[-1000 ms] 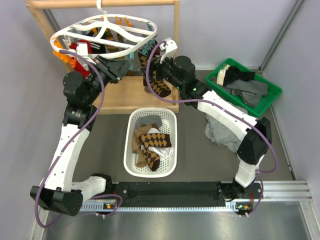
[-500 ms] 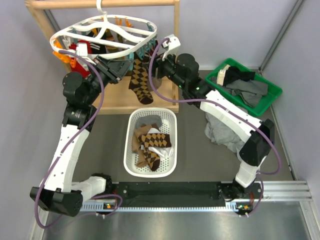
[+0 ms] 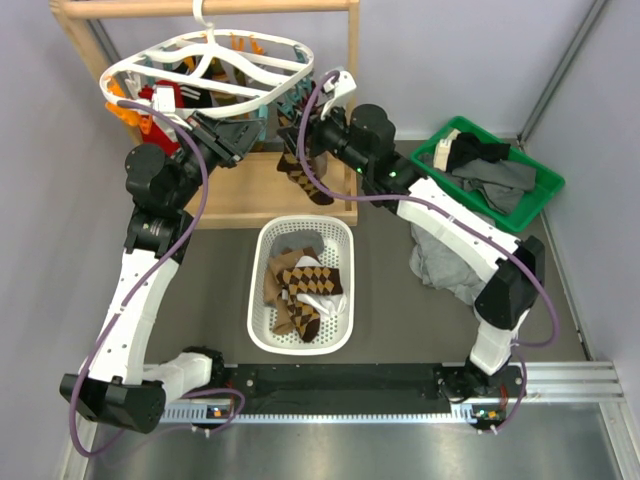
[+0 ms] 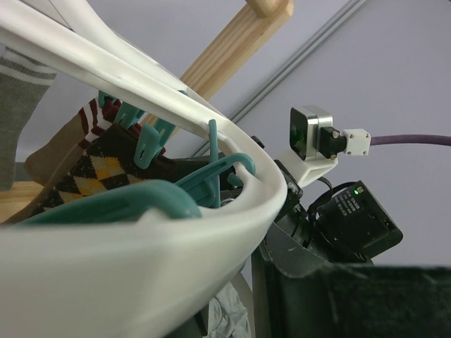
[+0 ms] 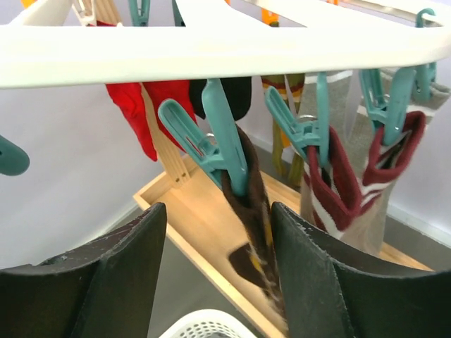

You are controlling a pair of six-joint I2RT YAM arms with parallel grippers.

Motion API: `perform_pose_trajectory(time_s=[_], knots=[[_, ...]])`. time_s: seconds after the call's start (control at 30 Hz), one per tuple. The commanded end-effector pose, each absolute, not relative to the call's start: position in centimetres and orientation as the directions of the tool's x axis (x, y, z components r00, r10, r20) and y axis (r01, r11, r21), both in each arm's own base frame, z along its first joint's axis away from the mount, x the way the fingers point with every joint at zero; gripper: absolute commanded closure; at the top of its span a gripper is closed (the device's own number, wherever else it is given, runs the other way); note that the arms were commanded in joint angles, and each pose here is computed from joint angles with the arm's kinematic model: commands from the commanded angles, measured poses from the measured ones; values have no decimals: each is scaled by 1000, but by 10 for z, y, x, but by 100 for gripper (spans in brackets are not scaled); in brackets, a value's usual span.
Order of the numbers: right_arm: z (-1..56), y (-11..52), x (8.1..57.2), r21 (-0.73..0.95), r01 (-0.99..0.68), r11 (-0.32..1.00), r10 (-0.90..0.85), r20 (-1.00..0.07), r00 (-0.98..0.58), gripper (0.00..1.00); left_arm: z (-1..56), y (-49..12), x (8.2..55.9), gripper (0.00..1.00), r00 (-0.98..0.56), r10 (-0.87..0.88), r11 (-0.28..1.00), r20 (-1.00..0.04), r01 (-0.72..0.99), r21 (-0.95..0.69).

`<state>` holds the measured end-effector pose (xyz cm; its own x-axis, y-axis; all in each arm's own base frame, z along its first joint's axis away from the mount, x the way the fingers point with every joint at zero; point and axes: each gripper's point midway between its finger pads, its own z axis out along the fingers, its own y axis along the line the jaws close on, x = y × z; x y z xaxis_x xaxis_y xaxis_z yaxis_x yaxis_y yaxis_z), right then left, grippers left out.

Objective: Remove the socks clipped to the hanger

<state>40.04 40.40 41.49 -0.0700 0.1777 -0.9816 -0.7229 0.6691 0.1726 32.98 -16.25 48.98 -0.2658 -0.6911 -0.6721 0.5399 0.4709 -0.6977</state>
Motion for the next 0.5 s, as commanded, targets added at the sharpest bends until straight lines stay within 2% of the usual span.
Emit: perform_pose_trajectory(time_s=[0.0, 0.1, 0.13, 0.2, 0.3, 0.33, 0.47], knots=[[442, 409, 404, 191, -742, 643, 242, -969, -40, 40, 484, -158, 336, 77, -282, -704, 473, -652, 497, -727], [442, 407, 407, 195, -731, 654, 246, -968, -37, 54, 483, -158, 335, 76, -283, -701, 477, -655, 497, -725], [442, 406, 407, 195, -730, 655, 247, -968, -37, 68, 481, -158, 335, 75, -289, -696, 480, -657, 493, -725], [443, 407, 405, 193, -737, 648, 245, -969, -39, 84, 479, -157, 332, 73, -286, -689, 488, -666, 496, -718], [453, 408, 394, 212, -763, 610, 267, -962, -53, 99, 472, -154, 326, 55, -270, -673, 521, -689, 488, -700], [463, 406, 388, 233, -771, 593, 295, -954, -62, 100, 459, -151, 328, 44, -283, -668, 538, -688, 456, -709], [470, 404, 370, 296, -789, 538, 345, -932, -114, 100, 434, -145, 320, 29, -270, -630, 593, -728, 439, -675]])
